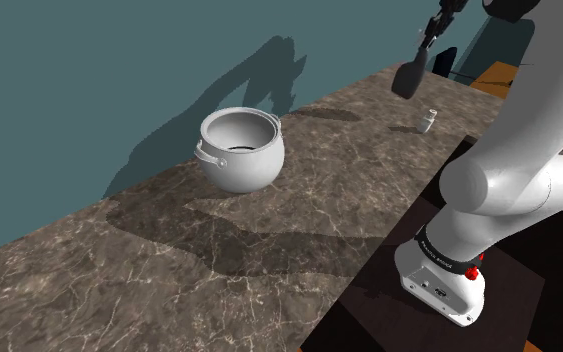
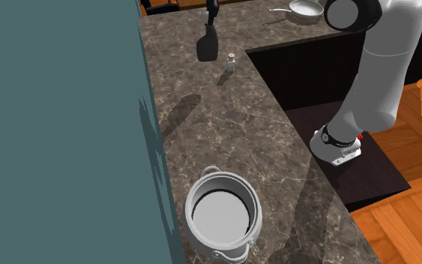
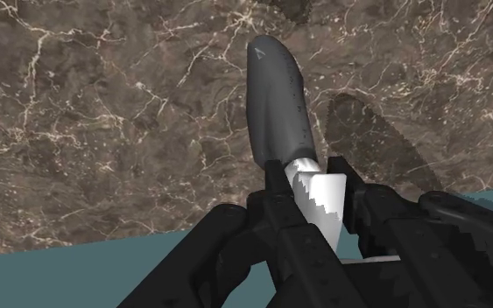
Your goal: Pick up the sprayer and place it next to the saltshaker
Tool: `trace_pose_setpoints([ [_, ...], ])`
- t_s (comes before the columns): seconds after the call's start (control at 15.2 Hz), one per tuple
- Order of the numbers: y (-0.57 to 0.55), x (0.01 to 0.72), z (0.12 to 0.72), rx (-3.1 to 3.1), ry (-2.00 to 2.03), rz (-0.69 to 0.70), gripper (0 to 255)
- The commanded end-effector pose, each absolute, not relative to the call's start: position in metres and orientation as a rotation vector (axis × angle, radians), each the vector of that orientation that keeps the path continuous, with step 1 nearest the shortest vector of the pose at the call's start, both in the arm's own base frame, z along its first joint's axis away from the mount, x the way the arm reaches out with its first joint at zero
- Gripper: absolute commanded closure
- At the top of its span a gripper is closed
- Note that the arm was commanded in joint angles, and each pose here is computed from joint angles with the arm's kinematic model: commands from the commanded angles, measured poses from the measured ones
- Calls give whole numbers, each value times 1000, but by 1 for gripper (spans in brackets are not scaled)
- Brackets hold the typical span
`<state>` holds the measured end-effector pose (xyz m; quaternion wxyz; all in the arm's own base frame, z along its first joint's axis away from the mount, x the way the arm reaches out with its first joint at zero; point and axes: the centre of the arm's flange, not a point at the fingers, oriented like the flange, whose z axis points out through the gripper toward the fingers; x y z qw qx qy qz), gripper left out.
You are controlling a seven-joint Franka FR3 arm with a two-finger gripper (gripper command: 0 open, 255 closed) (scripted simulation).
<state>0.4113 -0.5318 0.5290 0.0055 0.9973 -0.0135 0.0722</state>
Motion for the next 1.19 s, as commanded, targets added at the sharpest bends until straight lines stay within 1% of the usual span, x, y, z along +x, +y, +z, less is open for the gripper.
trace_pose_setpoints([
  [0.0, -531, 411, 519, 3121, -42, 227, 255],
  [1.12, -531, 411, 428, 3121, -42, 227, 255],
])
